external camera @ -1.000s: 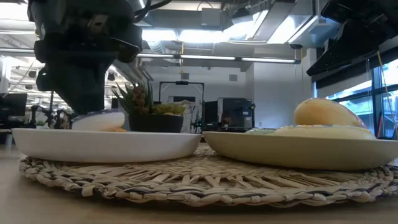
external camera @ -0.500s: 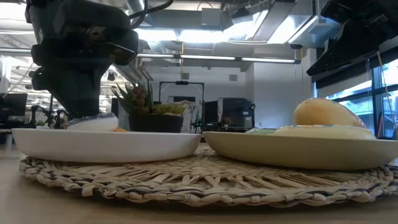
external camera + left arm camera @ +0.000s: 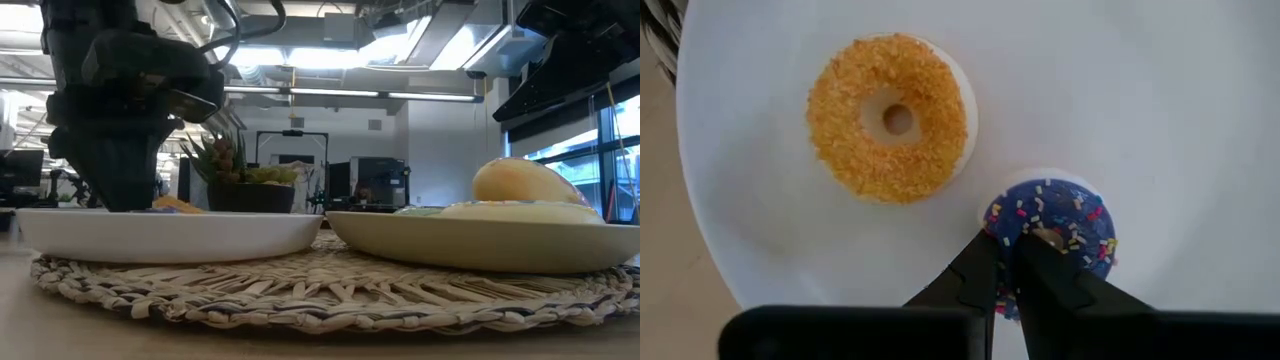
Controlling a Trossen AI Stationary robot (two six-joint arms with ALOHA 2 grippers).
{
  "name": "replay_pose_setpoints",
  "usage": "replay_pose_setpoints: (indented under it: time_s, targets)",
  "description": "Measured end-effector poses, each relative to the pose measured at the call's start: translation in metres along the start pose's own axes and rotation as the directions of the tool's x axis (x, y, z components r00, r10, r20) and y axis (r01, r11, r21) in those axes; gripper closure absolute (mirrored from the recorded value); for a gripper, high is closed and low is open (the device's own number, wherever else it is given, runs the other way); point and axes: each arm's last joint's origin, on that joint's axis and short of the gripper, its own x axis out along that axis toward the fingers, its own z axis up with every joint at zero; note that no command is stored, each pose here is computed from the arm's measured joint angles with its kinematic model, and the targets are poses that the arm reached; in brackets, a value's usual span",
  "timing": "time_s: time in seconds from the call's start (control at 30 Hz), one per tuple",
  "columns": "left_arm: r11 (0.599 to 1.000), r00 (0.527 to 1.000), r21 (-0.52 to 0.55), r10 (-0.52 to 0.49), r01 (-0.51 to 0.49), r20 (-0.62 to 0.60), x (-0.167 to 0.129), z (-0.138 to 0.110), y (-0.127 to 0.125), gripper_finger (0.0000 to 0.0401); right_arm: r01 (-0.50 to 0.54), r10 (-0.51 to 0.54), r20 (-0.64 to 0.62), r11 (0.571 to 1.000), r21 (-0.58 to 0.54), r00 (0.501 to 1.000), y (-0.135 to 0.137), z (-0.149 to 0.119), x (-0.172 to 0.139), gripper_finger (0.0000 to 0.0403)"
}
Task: Pick & Place donuts
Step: Put the small purple donut on the white plate
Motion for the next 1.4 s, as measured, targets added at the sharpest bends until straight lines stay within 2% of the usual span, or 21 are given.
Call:
replay_pose_setpoints:
  time_s: [0.47,0.87,1.2,1.27,1.4]
  targets:
    - [1.0,1.0,-0.003,-0.015,0.015,-0.016,-0.003,0.0,0.0,0.0351,0.0,0.0,0.0,1.0,-0.013,1.0,0.0,0.0,0.0,0.0249]
    - [0.999,0.996,-0.028,-0.033,0.031,-0.077,-0.003,0.006,0.002,0.0277,0.007,-0.007,0.0,1.0,-0.014,1.0,-0.001,0.0,0.001,0.0249]
    - [0.997,0.996,-0.045,-0.062,0.059,-0.068,-0.013,0.012,0.003,0.026,0.038,-0.038,-0.001,0.999,0.012,0.999,-0.007,0.003,0.004,0.0249]
    - [0.997,0.996,-0.045,-0.061,0.058,-0.069,-0.013,0.012,0.003,0.0261,0.0,0.0,0.013,1.0,0.012,1.0,-0.006,0.005,0.004,0.0249]
    - [0.997,0.995,-0.045,-0.063,0.06,-0.072,-0.013,0.012,0.003,0.026,-0.147,0.152,0.121,0.988,-0.046,0.981,0.003,0.02,0.006,0.0249]
